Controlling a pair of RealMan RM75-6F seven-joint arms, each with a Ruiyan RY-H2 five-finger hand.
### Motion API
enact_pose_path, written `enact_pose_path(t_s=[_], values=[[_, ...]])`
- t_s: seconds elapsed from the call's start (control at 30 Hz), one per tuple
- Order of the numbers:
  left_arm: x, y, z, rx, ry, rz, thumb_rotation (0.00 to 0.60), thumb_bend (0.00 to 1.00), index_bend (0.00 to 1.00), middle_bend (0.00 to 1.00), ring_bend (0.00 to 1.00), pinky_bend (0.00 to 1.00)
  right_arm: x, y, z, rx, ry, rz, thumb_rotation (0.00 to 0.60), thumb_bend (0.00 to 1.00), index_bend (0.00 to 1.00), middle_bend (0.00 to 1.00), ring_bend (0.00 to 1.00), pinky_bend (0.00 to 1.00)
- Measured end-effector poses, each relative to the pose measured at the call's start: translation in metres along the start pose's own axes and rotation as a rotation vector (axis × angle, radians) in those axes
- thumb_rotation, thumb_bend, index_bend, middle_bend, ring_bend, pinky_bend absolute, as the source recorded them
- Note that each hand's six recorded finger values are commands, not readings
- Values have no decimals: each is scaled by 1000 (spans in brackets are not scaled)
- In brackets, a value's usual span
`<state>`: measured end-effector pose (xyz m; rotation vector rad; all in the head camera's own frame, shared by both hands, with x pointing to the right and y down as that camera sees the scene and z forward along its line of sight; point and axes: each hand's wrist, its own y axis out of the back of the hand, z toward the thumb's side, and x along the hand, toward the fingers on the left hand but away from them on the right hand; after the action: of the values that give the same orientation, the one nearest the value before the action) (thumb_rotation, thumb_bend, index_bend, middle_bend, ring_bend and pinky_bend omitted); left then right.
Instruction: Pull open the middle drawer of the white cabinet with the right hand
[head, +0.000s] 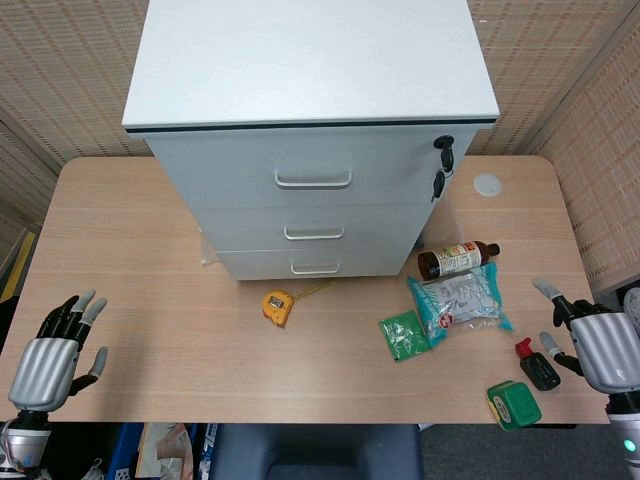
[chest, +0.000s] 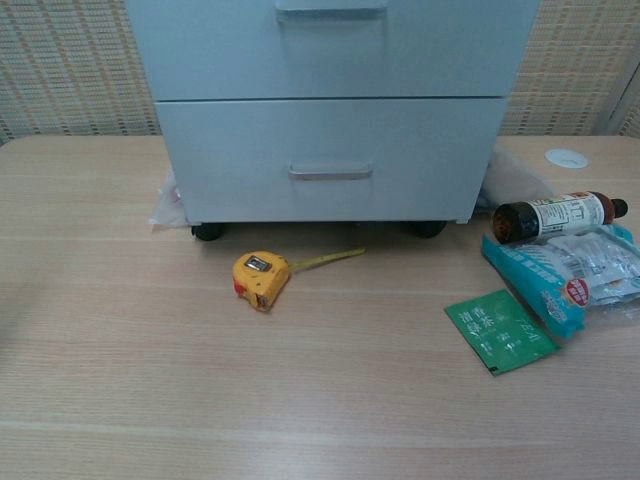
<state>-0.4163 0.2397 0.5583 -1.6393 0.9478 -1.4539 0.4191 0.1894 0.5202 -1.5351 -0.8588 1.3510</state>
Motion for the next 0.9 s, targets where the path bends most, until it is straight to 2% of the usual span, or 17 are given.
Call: enact_pose_path(t_s=[0.33,0.43,0.57,0.7,0.9], values=[[0,1,1,-1,-4,6,600,442,95,0,59,126,-3,-1,9,-17,38,-3,600,261,173,546,496,616],[1,2,2,-2,-8,8,600,442,95,0,59,126,-7,1,16,-17,68,-10,600,261,173,584,511,616],[2,4,5,-3,-21,13,600,442,95,0,59,126,-20,6,38,-18,134,-14,600,264,173,697,654,622],[2,5,6,-4,-28,16,600,442,95,0,58,126,-39,14,69,-32,225,-12,600,278,173,829,814,693],[-1,6,5,-4,-25,18,600,442,95,0,58,126,-71,30,122,-8,360,-3,600,291,173,908,932,793]])
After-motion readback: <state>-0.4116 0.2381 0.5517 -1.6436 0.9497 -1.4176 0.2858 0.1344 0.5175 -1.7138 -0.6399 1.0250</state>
